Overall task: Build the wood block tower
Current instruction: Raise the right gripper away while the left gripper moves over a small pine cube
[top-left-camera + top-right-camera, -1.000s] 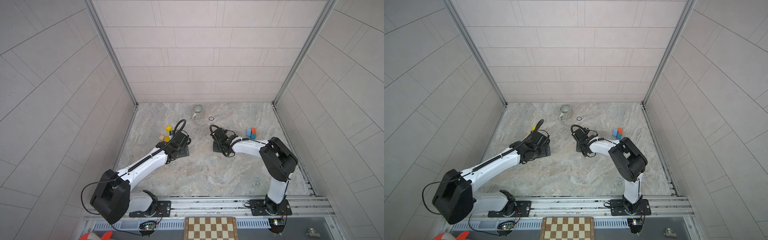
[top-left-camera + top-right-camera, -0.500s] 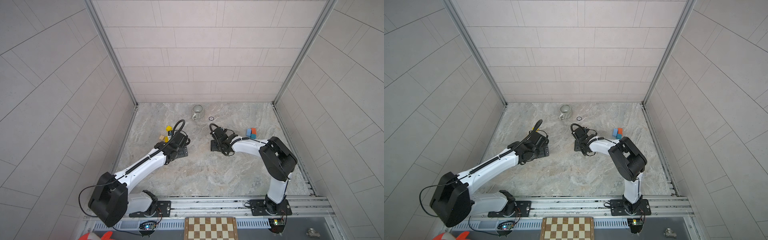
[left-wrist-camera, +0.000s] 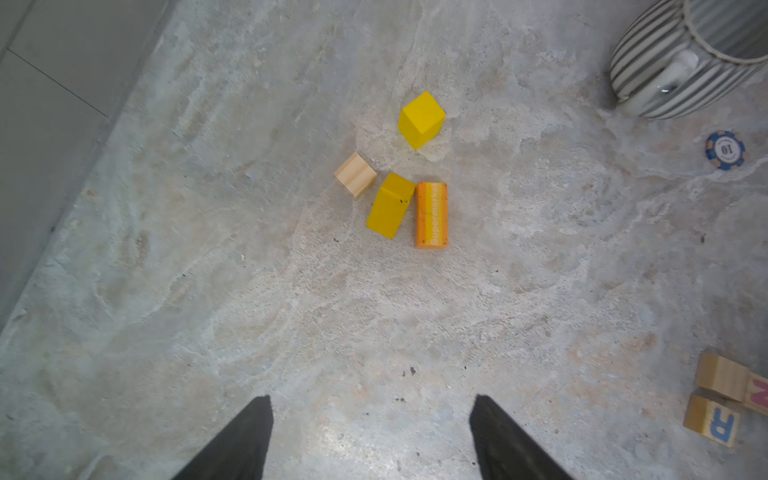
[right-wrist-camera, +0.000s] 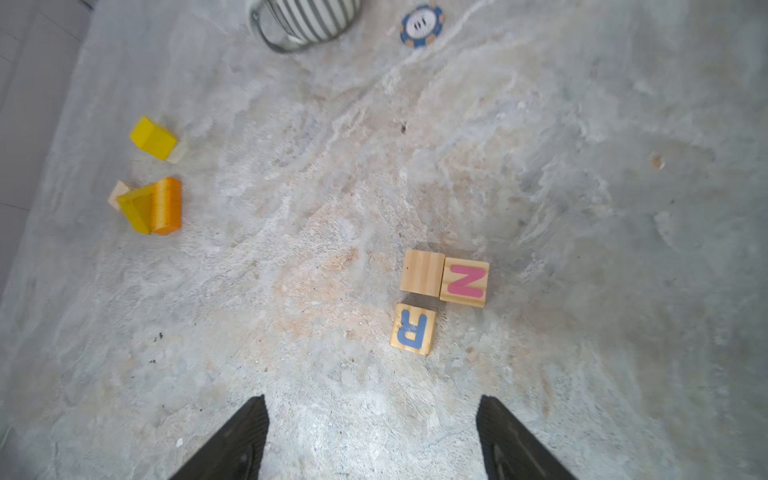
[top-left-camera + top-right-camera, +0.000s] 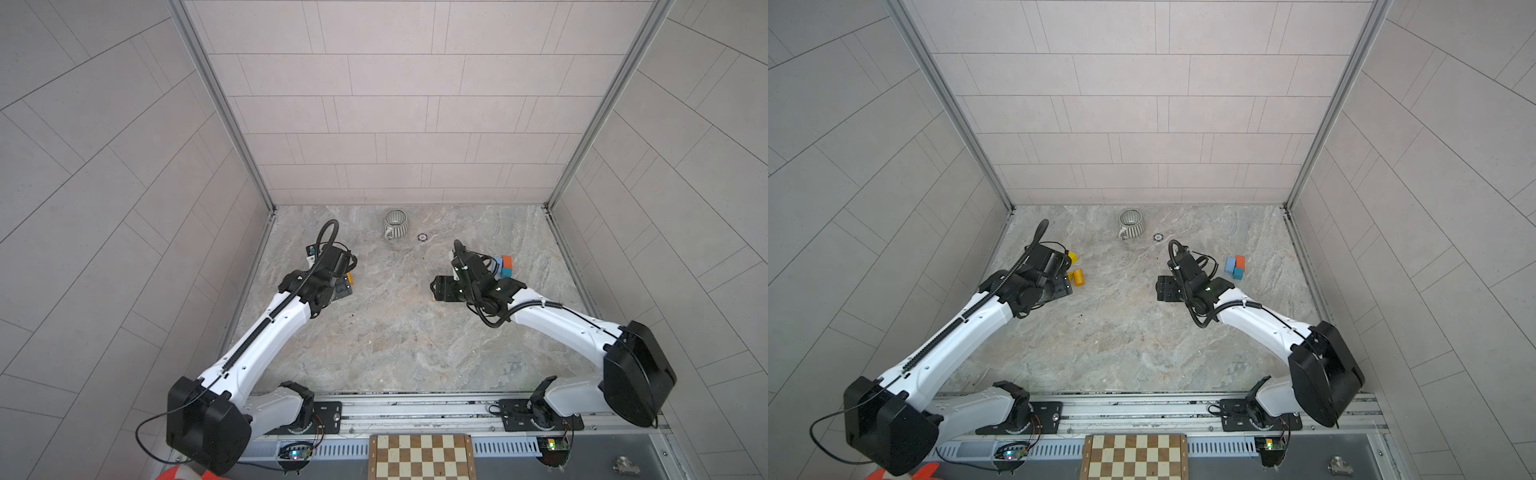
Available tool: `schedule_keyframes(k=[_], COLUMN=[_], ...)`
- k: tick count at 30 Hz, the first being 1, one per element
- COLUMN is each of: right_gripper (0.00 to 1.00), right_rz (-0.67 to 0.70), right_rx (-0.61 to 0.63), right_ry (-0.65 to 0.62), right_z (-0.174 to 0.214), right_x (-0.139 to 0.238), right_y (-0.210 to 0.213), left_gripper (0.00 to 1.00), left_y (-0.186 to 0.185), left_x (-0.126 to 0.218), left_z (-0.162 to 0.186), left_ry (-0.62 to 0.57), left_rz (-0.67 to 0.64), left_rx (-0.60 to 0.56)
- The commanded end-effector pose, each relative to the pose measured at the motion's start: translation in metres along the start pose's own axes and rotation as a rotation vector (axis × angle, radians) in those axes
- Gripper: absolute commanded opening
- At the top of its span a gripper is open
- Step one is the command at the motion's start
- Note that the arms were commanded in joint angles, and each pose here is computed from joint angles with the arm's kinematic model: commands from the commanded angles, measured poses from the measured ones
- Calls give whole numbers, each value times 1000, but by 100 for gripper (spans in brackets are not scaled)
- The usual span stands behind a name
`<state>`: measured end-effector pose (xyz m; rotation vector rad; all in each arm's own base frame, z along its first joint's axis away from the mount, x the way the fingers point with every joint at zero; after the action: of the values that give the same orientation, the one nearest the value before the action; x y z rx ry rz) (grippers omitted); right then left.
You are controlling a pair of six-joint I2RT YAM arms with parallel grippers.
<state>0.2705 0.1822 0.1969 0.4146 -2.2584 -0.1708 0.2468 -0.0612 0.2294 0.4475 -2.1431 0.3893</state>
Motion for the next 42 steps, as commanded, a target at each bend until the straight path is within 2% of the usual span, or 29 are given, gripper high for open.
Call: schedule_keyframes(k=[1, 4, 7, 9, 11, 14, 17, 20, 22, 24, 30, 35, 42], right_gripper=[87, 94, 100, 100, 100, 100, 100, 100, 100, 100, 100, 100, 100], right_rz=[-35, -56, -66, -88, -90, -90, -121, -230, -244, -248, -291, -322, -341], right_rx=[68, 74, 65, 54, 42, 14, -44, -82, -90, -88, -93, -101, -112], right_ry=[-47, -141, -187, -199, -196, -208, -238, -287, -294, -304, -351, -346, -320], right_z=[7, 12, 17, 21, 27, 31, 36, 46, 53, 53, 50, 49, 50], right_x=[18, 35, 47, 51, 50, 50, 48, 46, 46, 52, 65, 64, 59], right_y=[-5, -12, -23, -28, -34, -45, -52, -47, -49, -48, -45, -41, -39], left_gripper=[68, 55, 54, 55, 57, 66, 72, 74, 74, 74, 74, 74, 74], left_y=[9, 11, 15, 16, 13, 8, 11, 15, 18, 26, 33, 28, 21], left_x=[-2, -16, -31, -43, -53, -70, -90, -115, -132, -147, -174, -183, -196], left_z=[-8, -20, -35, -45, -54, -63, -66, -64, -62, -61, -65, -75, -75], left_ry=[11, 76, 139, 175, 230, 263, 300, 385, 459, 497, 517, 479, 509], left_rz=[-61, -57, -80, -77, -21, 38, -7, -18, 11, -28, -122, -114, -76], left_rx=[-25, 7, 21, 28, 24, 6, -63, -136, -141, -139, -206, -216, -223])
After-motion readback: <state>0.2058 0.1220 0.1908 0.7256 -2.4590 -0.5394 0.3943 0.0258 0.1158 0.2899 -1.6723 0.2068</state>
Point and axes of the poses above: each gripper's point midway between its finger pads, its own x axis back along the fingers, its own y axis along the line the jaws close on, z = x × y, the point moved 7 cm from there along x, back along the fingers, and after that the axes turned 7 degrees about x, right-handed, at the moved point
